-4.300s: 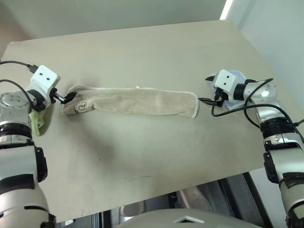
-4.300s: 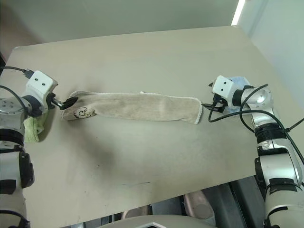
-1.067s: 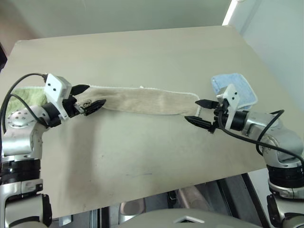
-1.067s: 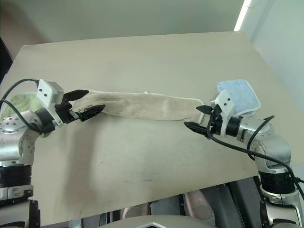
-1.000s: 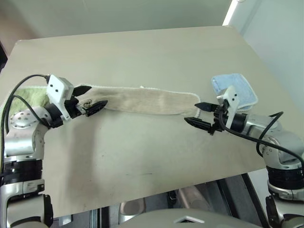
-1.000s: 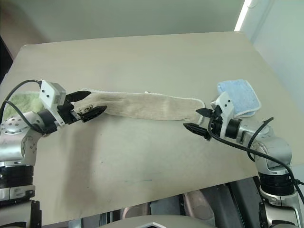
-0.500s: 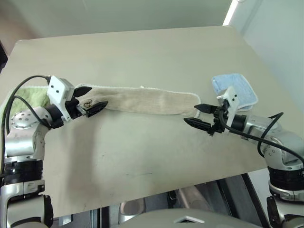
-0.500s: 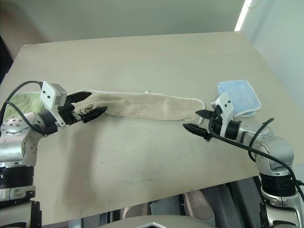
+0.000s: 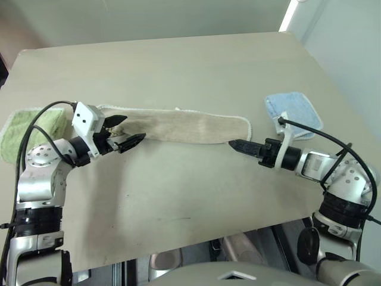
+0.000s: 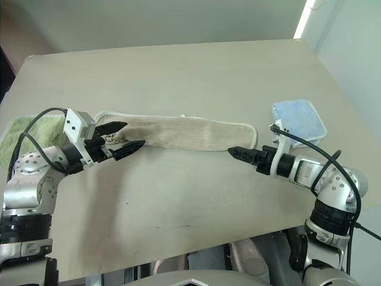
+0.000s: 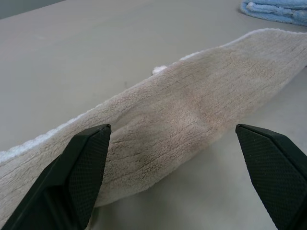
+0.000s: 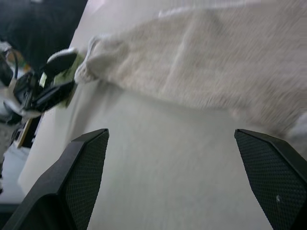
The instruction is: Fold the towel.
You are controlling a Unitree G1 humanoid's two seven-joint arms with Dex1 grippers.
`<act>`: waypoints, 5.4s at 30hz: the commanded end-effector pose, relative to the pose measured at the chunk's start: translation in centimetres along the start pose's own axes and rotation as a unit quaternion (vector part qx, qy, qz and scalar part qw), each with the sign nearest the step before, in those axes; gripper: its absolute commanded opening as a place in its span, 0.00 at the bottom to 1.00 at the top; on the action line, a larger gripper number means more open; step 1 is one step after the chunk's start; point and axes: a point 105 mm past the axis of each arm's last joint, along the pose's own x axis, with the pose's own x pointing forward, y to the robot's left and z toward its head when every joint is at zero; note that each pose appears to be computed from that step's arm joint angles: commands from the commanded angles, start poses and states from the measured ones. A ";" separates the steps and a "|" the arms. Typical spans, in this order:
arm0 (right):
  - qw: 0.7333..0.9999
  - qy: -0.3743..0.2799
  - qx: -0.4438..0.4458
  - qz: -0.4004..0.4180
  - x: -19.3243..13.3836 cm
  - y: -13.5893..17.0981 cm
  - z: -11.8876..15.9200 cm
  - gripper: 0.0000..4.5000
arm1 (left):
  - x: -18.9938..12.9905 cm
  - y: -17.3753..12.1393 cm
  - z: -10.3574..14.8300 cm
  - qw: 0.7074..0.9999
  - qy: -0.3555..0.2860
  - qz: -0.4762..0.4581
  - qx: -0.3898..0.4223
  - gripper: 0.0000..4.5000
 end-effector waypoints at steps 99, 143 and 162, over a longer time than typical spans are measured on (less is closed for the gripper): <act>0.923 -0.101 0.319 -0.191 2.9 -6.5 1.5 0.00 | 0.3 -0.4 1.2 1.000 -0.015 -0.004 0.017 1.00; 0.927 0.040 -0.370 -0.049 9.0 2.5 6.4 0.00 | 1.4 -0.9 1.2 1.000 -0.026 -0.009 0.014 1.00; 0.932 0.065 -0.356 -0.023 10.0 2.1 4.7 0.63 | 1.5 -0.8 1.3 0.999 -0.029 -0.007 0.015 1.00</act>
